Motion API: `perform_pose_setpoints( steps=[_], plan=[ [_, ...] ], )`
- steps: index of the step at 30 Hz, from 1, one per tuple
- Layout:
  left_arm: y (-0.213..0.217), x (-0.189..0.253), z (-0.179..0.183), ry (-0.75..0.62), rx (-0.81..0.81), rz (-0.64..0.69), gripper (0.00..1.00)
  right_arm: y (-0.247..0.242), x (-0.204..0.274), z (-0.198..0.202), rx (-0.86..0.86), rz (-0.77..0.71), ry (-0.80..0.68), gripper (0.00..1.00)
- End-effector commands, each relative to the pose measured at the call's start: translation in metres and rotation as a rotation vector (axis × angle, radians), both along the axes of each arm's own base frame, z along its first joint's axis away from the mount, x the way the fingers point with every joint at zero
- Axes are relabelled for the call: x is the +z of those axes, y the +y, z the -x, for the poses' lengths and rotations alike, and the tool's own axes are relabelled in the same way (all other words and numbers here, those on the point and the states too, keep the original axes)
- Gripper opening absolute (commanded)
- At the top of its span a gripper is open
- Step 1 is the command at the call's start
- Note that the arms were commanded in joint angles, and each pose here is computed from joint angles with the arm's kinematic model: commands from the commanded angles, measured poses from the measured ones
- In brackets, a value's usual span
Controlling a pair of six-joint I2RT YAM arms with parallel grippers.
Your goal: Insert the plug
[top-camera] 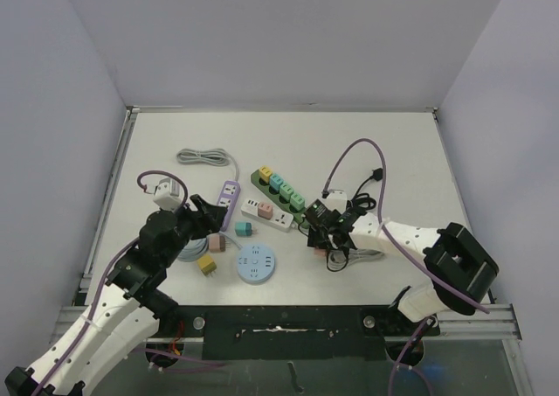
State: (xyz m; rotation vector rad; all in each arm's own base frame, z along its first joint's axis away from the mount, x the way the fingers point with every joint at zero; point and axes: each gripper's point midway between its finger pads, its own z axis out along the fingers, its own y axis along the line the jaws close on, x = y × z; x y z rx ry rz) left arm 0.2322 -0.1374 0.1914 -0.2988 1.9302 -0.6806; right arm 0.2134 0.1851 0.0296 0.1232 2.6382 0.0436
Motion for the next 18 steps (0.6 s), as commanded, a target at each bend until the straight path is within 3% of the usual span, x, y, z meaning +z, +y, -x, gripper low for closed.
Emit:
perform_pose_setpoints(
  steps=[1,12,18],
  plan=[
    [-0.004,0.018,-0.004,-0.068,-0.010,0.041,0.65,0.002,0.003,-0.007,-0.029,0.024,-0.032,0.49],
    [-0.020,0.017,-0.005,-0.090,-0.088,0.055,0.65,0.024,0.026,-0.019,0.043,-0.078,-0.084,0.40],
    [-0.039,0.021,-0.001,-0.220,-0.231,0.045,0.65,0.062,0.057,-0.023,0.310,-0.387,-0.101,0.41]
  ],
)
